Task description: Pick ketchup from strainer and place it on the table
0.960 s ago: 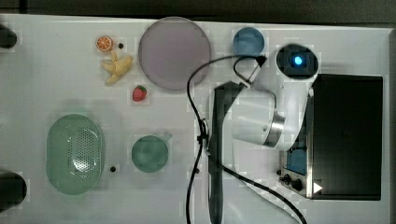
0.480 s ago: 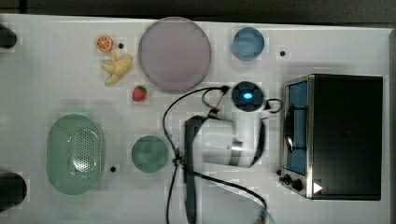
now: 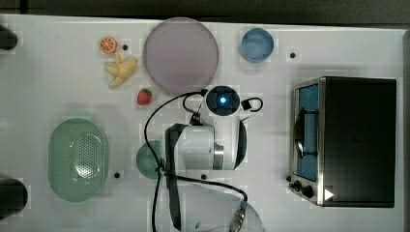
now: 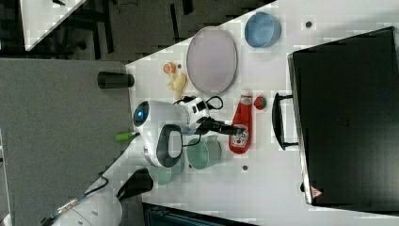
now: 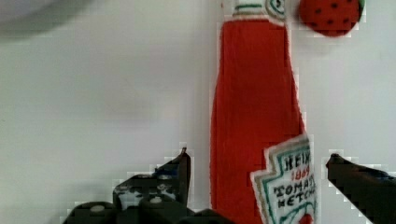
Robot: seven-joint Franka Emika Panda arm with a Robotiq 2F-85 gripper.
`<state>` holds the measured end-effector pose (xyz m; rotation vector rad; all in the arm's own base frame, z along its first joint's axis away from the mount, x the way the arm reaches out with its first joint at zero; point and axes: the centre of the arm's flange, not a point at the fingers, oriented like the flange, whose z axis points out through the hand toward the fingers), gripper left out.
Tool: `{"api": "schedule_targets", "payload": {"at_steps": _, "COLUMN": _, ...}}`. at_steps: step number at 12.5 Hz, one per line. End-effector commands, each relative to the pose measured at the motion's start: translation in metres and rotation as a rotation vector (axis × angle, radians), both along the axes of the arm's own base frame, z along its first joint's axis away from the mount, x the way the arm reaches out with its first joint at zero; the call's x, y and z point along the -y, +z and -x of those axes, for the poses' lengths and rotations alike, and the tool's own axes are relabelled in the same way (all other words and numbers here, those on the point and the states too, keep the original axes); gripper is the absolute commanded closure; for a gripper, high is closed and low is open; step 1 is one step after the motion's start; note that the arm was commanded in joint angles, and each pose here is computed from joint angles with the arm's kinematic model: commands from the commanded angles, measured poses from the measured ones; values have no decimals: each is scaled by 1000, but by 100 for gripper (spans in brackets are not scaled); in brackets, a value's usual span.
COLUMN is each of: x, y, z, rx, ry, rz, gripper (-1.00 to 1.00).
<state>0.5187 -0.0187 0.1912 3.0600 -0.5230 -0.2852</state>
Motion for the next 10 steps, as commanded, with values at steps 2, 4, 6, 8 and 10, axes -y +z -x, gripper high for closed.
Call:
{"api": "schedule_targets", "payload": {"at_steps": 2, "x": 25, "y": 133, "z": -53, "rx": 263, "ry": -16, "rz": 32, "gripper": -100}}
{"api": "schedule_targets", "payload": {"at_steps": 4, "x": 30, "y": 190, "z": -71, "rx": 299, "ry": -80, "rz": 43, "gripper": -100}}
{"api": "schedule_targets", "payload": {"at_steps": 6, "x": 33, "y": 239, "z": -84, "rx": 279, "ry": -224, "rz": 54, "gripper": -100}}
{"api": "schedule_targets", "payload": {"at_steps": 8, "x": 34, "y": 283, "z": -91, "rx": 258, "ry": -348, "rz": 64, "gripper": -100}}
{"api": "schedule_targets", "payload": {"at_steps": 10, "x": 33, "y": 318, "z": -89, "rx": 196, "ry": -377, "rz": 75, "gripper": -100}}
